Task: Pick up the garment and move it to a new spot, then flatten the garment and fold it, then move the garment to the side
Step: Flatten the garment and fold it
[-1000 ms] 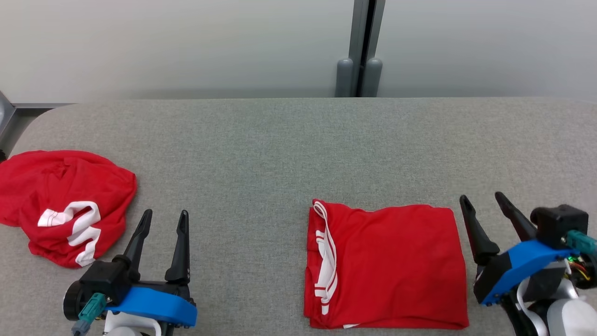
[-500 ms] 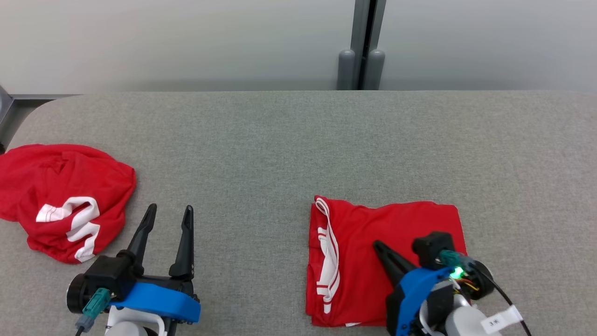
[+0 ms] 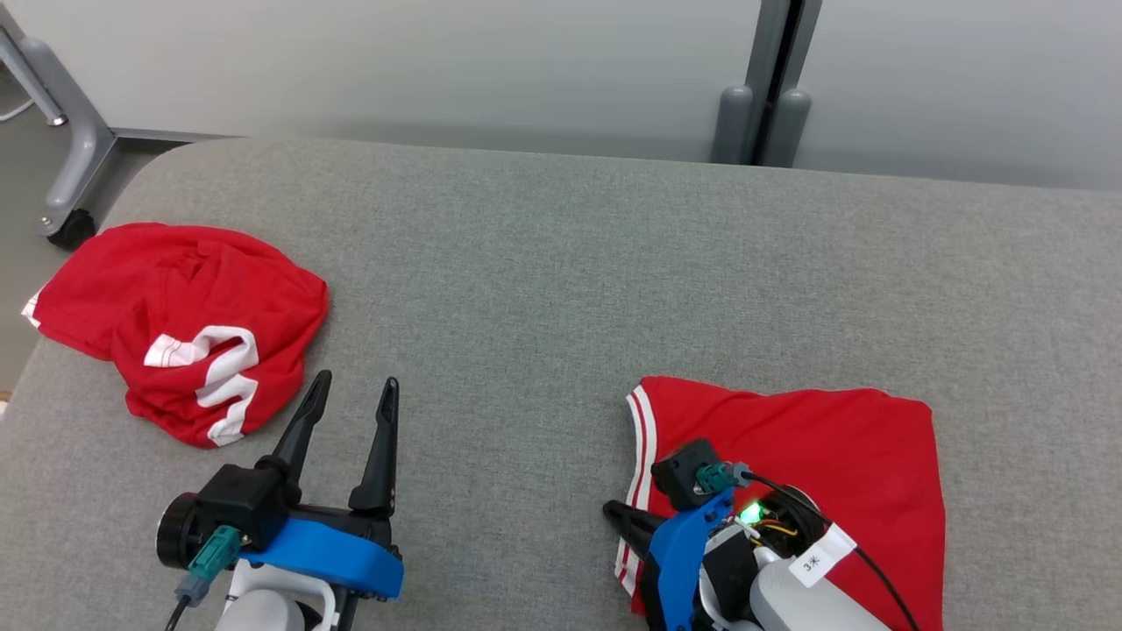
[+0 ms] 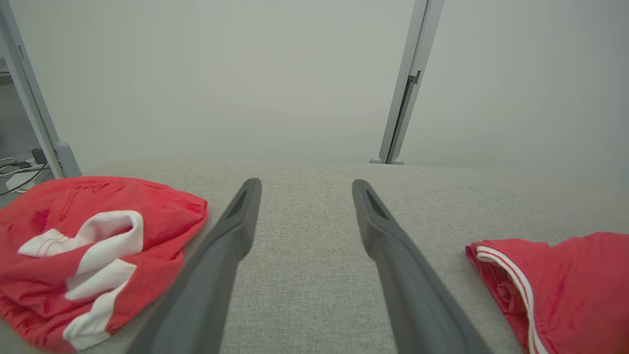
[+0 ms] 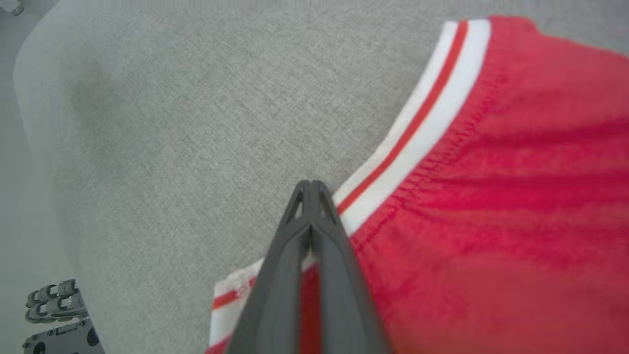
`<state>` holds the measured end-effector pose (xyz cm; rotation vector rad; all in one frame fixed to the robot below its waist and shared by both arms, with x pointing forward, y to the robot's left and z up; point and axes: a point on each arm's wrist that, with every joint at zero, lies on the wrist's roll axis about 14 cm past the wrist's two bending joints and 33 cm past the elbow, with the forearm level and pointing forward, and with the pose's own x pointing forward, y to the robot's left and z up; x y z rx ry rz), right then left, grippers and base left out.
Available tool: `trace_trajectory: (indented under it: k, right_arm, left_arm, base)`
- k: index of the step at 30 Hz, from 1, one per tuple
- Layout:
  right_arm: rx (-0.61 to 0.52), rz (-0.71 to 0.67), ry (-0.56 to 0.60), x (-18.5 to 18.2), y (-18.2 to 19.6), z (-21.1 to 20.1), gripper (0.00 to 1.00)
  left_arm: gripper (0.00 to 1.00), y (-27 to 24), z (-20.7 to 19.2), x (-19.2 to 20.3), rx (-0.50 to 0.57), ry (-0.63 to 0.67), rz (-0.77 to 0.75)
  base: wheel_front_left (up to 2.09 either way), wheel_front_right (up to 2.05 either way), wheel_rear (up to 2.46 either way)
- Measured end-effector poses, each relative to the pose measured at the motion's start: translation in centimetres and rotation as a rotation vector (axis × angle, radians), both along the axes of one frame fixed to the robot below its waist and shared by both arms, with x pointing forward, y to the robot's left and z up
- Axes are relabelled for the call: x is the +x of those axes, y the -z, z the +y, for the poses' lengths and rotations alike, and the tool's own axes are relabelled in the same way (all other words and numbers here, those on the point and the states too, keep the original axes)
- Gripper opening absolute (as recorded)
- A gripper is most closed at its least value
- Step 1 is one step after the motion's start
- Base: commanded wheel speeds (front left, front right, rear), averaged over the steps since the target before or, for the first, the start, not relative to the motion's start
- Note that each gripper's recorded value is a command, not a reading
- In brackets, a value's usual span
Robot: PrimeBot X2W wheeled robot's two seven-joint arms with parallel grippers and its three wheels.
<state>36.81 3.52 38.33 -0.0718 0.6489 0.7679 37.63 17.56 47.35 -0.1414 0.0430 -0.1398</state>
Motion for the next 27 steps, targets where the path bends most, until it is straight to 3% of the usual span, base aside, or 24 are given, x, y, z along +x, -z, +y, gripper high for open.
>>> trace_trajectory:
  k: [5,9,10,11,16,20,27]
  right_arm:
    - [0.128,-0.016,0.016,0.7,-1.9,1.6,0.0]
    - [0.291,-0.091,0.097,2.9,-5.7,1.6,0.0]
    - [0.331,-0.123,0.123,3.5,-6.9,1.2,0.2]
    - [0.365,-0.159,0.145,4.1,-8.1,0.9,1.0]
    - [0.431,-0.374,0.311,6.6,-12.7,-4.3,1.0]
    - [0.372,-0.507,0.458,6.4,-13.9,-10.2,1.0]
    - [0.271,-0.582,0.708,3.4,-13.9,-19.7,1.0]
  left_arm:
    - [1.0,0.2,0.3,-0.1,0.0,-0.009,0.008]
    - [1.0,0.1,0.4,0.1,-0.003,-0.011,0.002]
    - [1.0,0.0,0.3,0.2,-0.002,-0.01,0.001]
    - [1.0,0.0,0.2,0.3,-0.003,-0.01,-0.002]
    - [1.0,-0.5,-0.3,0.4,-0.005,0.0,-0.018]
    - [1.0,-0.7,-0.8,0.3,-0.009,0.011,-0.026]
    - [1.0,-1.0,-1.4,-0.2,-0.015,0.022,-0.035]
  base:
    - [0.0,0.0,0.0]
    - [0.0,0.0,0.0]
    - [0.0,0.0,0.0]
    - [0.0,0.0,0.0]
    - [0.0,0.0,0.0]
    - [0.0,0.0,0.0]
    - [0.0,0.0,0.0]
